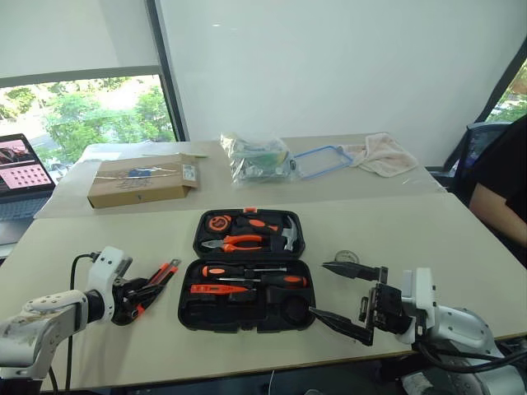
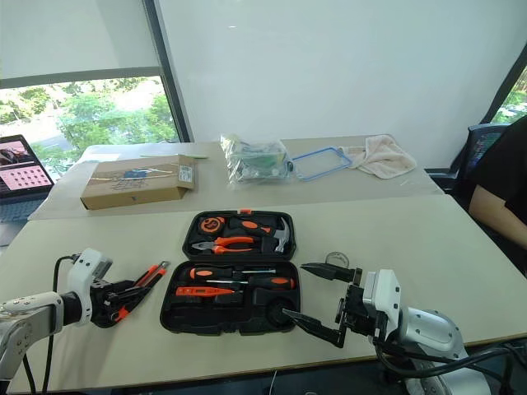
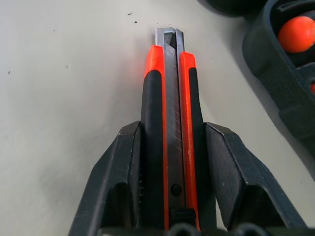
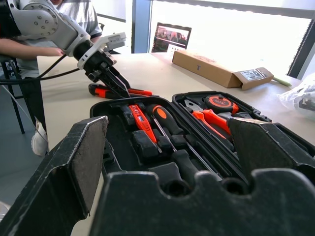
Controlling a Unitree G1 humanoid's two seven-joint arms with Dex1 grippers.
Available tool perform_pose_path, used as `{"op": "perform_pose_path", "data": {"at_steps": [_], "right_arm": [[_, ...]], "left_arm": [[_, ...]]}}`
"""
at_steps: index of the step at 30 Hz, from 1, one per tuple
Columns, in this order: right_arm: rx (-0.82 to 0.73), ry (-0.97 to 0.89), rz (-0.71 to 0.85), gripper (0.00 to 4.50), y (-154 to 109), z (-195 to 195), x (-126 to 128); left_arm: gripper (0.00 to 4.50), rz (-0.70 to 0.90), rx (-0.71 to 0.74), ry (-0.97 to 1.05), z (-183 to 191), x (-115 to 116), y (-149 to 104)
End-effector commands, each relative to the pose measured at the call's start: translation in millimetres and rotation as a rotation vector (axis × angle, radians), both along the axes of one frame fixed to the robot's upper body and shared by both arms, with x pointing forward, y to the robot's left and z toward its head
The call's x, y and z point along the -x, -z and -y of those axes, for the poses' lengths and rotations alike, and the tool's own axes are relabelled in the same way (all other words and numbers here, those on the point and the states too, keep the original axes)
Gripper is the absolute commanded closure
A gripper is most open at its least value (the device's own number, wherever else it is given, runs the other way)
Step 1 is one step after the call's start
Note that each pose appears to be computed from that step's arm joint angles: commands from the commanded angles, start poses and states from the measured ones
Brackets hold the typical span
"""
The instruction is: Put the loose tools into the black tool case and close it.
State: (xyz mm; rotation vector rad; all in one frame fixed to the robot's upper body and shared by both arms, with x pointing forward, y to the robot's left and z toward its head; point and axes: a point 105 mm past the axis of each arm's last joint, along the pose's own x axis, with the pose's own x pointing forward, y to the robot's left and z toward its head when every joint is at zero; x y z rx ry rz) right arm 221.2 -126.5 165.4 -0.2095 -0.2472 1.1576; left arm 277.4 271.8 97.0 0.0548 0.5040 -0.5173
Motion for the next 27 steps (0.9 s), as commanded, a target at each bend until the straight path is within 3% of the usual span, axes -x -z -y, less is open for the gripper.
{"op": "perform_pose_path", "data": {"at_steps": [1, 6, 13, 18, 27], "right_arm": [[0.003, 0.003, 0.033, 0.00, -9.3, 2.5, 2.4], [0.018, 0.009, 0.028, 0.00, -10.6, 8.3, 4.2], [0.029, 0.021, 0.013, 0.00, -7.9, 11.2, 8.3], [0.029, 0.035, -0.006, 0.00, -4.1, 9.0, 16.1], [0.037, 0.072, -0.017, 0.00, -1.3, 12.8, 18.9]], "left_arm": [[3.00, 0.185, 0.043, 0.161, 5.4, -1.0, -34.1], [3.00, 0.283, 0.062, 0.598, 39.6, 11.8, -64.9], [3.00, 0.222, -0.149, 1.101, 108.8, 16.3, -51.3], [3.00, 0.193, -0.188, 1.188, 153.5, 6.8, -29.2], [3.00, 0.072, -0.273, 1.170, 153.7, 8.4, -4.2]]}}
